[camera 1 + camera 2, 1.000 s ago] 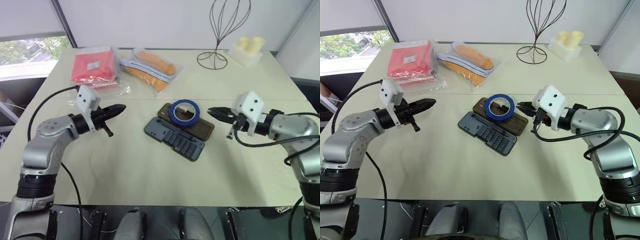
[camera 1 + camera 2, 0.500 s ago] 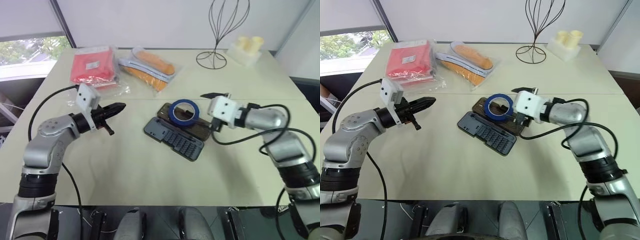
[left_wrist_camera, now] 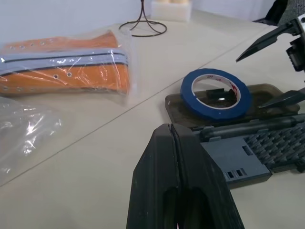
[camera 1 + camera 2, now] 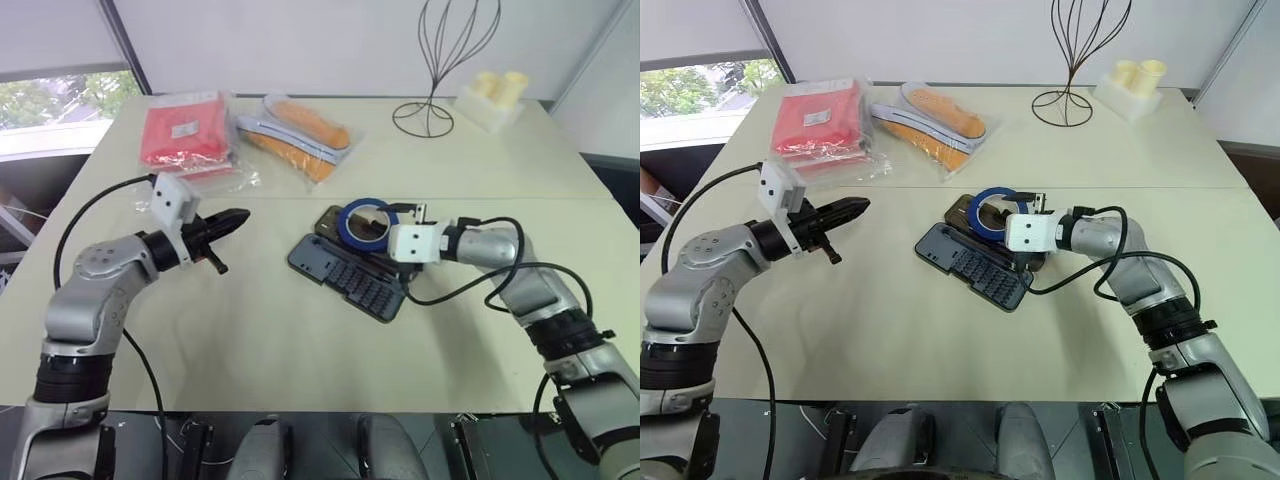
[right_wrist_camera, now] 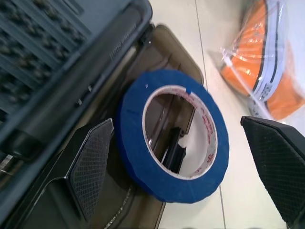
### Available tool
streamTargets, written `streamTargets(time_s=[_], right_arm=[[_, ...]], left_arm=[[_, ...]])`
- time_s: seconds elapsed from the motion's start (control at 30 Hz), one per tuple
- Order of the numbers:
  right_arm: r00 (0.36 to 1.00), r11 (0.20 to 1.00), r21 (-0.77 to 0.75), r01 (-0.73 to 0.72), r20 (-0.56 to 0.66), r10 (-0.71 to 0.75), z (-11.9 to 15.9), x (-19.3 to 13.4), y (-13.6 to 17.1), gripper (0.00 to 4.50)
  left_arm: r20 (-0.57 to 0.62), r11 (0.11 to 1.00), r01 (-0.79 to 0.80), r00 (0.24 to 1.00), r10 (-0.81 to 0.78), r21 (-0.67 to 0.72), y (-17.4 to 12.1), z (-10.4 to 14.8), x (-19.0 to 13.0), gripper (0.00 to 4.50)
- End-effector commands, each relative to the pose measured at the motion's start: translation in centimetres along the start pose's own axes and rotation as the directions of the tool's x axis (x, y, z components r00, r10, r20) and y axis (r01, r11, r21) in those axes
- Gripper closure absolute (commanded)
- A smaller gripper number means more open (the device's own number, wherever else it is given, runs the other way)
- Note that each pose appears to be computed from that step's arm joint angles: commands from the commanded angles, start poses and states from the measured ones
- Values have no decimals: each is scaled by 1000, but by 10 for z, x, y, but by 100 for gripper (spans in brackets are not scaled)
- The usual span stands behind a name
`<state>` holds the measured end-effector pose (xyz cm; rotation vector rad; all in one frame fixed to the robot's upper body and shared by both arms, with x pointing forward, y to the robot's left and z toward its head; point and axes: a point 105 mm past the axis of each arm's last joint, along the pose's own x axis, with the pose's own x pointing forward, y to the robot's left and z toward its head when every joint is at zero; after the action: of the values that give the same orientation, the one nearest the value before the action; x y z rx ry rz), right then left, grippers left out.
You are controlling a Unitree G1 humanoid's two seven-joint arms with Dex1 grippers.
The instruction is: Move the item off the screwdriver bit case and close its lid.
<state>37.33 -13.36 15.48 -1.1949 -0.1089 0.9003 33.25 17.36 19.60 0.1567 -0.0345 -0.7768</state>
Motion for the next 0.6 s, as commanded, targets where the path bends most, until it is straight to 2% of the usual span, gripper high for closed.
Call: streamTargets(time_s=[0.03, 0.33, 0.6], right_arm=[[1000, 999, -26, 22, 15, -21, 2, 2, -11, 2], [994, 995, -17, -102, -33, 102, -21, 6, 6, 2], [992, 993, 2, -116, -40, 116, -28, 10, 4, 2]], left_arm=[[41, 999, -14, 999, 13, 36, 1, 14, -5, 450], [43, 999, -23, 999, 21, 36, -1, 13, -5, 450], [42, 999, -26, 999, 25, 36, -3, 12, -5, 450]])
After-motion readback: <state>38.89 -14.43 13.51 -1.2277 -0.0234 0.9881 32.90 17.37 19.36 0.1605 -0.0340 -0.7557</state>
